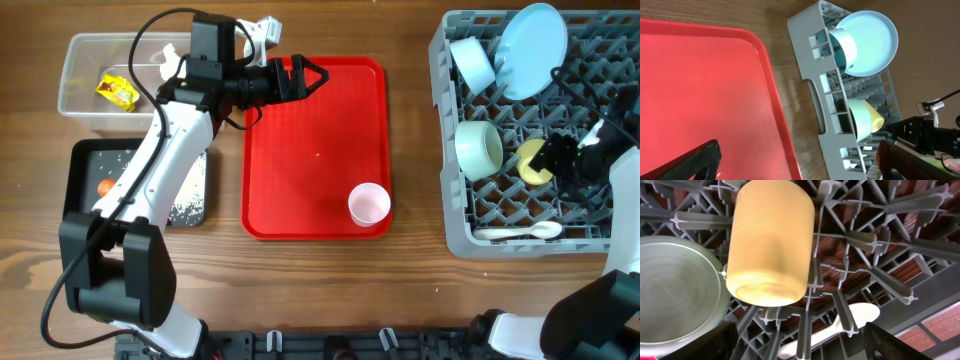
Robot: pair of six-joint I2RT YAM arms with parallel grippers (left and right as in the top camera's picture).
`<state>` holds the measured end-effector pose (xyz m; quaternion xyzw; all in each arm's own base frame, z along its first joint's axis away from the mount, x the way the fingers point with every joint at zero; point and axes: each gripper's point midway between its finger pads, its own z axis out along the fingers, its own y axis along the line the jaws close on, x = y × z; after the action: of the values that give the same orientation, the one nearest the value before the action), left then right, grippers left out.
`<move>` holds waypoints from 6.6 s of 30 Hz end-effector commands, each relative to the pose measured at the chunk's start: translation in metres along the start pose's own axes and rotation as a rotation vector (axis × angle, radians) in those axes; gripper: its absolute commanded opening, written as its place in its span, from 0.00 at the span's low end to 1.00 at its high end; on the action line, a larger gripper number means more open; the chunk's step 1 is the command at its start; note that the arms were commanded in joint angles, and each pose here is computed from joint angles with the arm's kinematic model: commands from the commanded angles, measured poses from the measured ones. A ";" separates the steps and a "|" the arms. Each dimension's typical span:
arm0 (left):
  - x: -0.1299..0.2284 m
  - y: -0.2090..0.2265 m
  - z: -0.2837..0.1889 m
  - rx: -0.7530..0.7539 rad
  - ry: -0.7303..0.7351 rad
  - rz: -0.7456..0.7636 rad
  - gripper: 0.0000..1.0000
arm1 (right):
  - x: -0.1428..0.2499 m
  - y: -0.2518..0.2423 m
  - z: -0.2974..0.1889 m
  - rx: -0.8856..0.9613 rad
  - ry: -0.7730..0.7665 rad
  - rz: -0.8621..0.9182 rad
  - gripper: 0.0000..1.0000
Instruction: Sort waste into correct bins and load items into the dishwasher rack
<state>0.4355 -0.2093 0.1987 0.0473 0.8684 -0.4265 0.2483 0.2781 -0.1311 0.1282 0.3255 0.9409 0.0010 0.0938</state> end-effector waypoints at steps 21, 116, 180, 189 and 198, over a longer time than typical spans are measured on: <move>0.000 -0.004 -0.002 0.002 -0.005 0.017 1.00 | -0.015 -0.027 0.021 0.171 -0.032 0.139 0.87; 0.019 0.027 -0.005 -0.157 0.047 -0.070 1.00 | 0.117 0.077 0.035 0.279 0.152 -0.405 0.94; 0.071 0.030 0.001 -0.257 0.229 -0.002 0.99 | 0.095 0.164 -0.168 -0.407 -0.387 -0.623 1.00; 0.103 -0.007 0.029 -0.238 0.302 0.104 1.00 | 0.091 0.160 -0.167 -0.373 -0.401 -0.612 1.00; 0.142 -0.012 0.030 -0.312 0.420 0.124 0.92 | 0.063 0.137 -0.165 -0.316 -0.436 -0.434 1.00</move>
<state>0.3239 -0.2600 0.1276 0.1341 0.9454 -0.2853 0.0829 0.2807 0.0453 0.2841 0.0422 0.9401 0.0702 0.3309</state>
